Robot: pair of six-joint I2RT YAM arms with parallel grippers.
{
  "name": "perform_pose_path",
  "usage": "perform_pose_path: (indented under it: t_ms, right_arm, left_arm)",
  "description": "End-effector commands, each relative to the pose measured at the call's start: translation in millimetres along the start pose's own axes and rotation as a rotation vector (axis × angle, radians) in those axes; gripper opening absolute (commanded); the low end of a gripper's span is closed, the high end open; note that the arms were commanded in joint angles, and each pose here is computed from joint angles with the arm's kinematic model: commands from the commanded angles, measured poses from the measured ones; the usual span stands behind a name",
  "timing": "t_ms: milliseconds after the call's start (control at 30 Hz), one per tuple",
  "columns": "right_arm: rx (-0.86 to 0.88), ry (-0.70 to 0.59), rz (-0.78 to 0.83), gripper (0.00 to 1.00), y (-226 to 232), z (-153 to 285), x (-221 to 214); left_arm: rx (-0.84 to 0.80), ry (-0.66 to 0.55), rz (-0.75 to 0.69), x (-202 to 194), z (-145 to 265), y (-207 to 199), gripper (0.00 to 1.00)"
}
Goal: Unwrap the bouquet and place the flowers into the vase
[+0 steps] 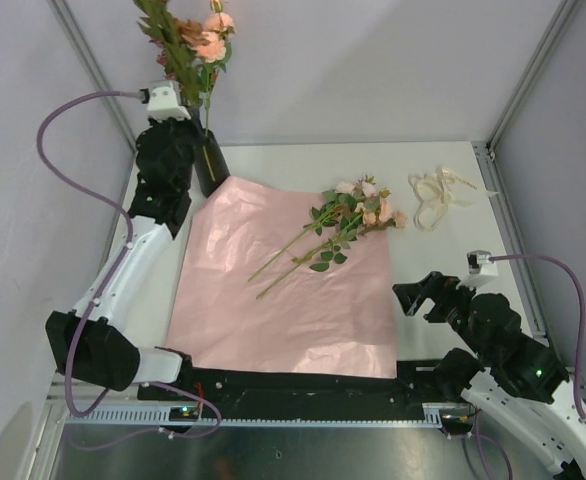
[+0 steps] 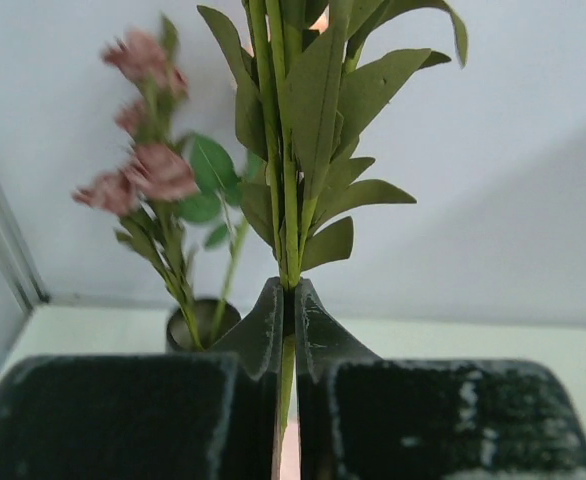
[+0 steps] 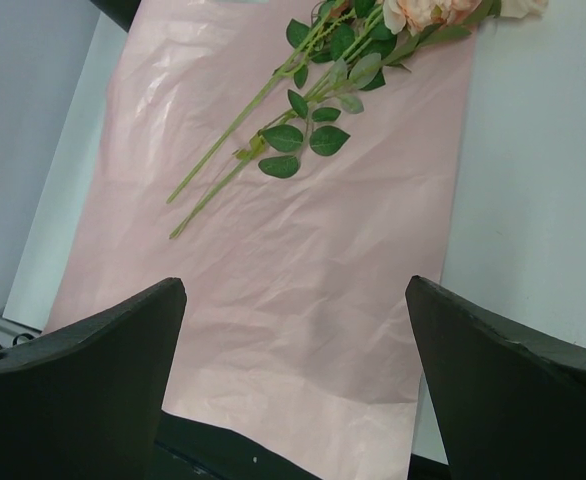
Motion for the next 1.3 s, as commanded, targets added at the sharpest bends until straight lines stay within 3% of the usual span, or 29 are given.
perform_pose_path:
  t_ms: [0,133,333,600,900,1100,1267]
  right_arm:
    - [-0.012,-0.057,-0.009,0.99,-0.7,2.7,13.8]
    - [-0.015,-0.053,-0.019,0.99,-1.0,3.7,13.5]
    - [-0.019,-0.068,-0.033,0.98,-2.6,7.3,15.8]
    - [-0.017,-0.065,-0.030,0.98,-2.2,7.0,15.7]
    - [-0.040,-0.064,-0.019,0.98,-5.1,4.8,15.7]
    - [-0.040,-0.060,-0.015,0.99,-4.9,3.9,15.2]
    - [-0.038,-0.061,-0.018,0.99,-4.8,4.6,15.4]
  left_arm:
    - [-0.037,-0.293,-0.028,69.7,-9.8,4.5,0.00]
    - [-0.095,-0.350,-0.115,85.7,-27.9,11.0,0.00]
    - [-0.150,-0.370,-0.071,97.1,-62.6,23.4,0.00]
    - [-0.202,-0.348,-0.107,69.2,-108.7,32.1,0.00]
    - [-0.176,-0.231,-0.058,-0.1,-143.5,59.1,0.01]
    - [-0.098,-0.135,-0.074,-50.8,-140.7,86.6,0.09]
    - [-0.101,-0.085,-0.070,-67.1,-125.0,89.6,0.37]
Point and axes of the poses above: each gripper's point midway between its finger pads, its own z axis back along the fingers, its own y axis along the line the jaws close on, x = y × z, the point moved 2 cm from there along z, back along the fingers, and after that the axes turned 13 degrees about z, right-handed, at the moved point
